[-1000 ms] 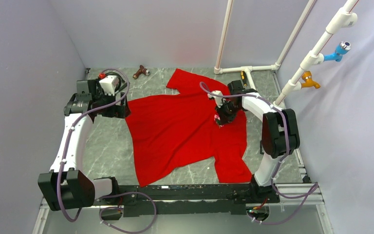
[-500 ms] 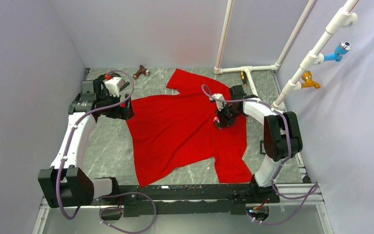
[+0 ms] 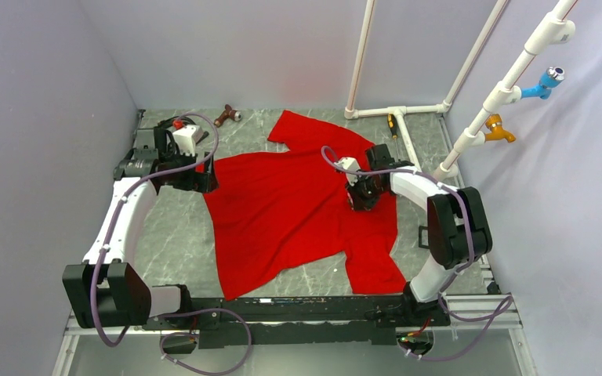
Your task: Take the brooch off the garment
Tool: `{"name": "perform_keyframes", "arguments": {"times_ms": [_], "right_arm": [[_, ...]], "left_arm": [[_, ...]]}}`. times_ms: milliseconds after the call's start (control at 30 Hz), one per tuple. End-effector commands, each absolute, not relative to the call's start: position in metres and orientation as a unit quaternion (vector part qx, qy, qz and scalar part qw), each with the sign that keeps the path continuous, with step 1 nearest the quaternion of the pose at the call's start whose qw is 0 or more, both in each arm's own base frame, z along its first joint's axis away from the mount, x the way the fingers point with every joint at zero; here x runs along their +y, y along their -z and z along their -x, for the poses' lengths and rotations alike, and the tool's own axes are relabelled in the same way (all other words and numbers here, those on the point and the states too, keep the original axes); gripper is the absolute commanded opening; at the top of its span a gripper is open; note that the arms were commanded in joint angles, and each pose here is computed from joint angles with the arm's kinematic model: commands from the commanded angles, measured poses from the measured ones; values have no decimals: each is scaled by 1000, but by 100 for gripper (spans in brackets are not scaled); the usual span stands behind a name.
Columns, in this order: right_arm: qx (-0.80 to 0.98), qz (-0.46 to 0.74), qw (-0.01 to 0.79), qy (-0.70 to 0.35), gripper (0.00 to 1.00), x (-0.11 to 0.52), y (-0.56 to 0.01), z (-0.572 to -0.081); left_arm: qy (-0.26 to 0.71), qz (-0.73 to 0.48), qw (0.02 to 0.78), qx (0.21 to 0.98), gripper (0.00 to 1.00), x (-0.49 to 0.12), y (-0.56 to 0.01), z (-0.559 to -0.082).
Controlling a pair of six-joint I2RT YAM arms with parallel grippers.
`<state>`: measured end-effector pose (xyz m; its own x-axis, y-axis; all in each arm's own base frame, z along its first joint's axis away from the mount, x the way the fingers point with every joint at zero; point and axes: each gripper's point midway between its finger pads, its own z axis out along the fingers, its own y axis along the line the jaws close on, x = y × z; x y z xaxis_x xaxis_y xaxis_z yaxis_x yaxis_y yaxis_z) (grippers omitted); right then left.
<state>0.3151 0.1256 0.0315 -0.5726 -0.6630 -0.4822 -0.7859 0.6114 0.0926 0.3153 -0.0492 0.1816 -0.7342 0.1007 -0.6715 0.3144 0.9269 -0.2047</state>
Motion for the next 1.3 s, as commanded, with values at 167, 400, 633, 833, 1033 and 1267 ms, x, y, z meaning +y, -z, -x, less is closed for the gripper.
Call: {"name": "perform_keyframes", "arguments": {"times_ms": [167,400,633,833,1033,1267], "right_arm": [[862,435,214,-147,0,117,-30,-308],[871,434,172,-156,0,130,-7,-299],[868,459,146,-122,0,110,0,-287],[869,445,159,-145,0,96,-16,-293],[854,477,154,-140,0,89,-11,-280],[856,480,136,-137,0,88,7,-273]], "left_arm": [[166,-162,354,906,99,-73,-183,-312],[181,-172,332,910,100,-85,-169,-307],[182,-178,323,912,99,-91,-160,-302],[190,-189,318,909,99,-97,-154,-299],[206,-214,322,899,99,-111,-154,-298],[239,-236,314,888,100,-135,-147,-294]]}}
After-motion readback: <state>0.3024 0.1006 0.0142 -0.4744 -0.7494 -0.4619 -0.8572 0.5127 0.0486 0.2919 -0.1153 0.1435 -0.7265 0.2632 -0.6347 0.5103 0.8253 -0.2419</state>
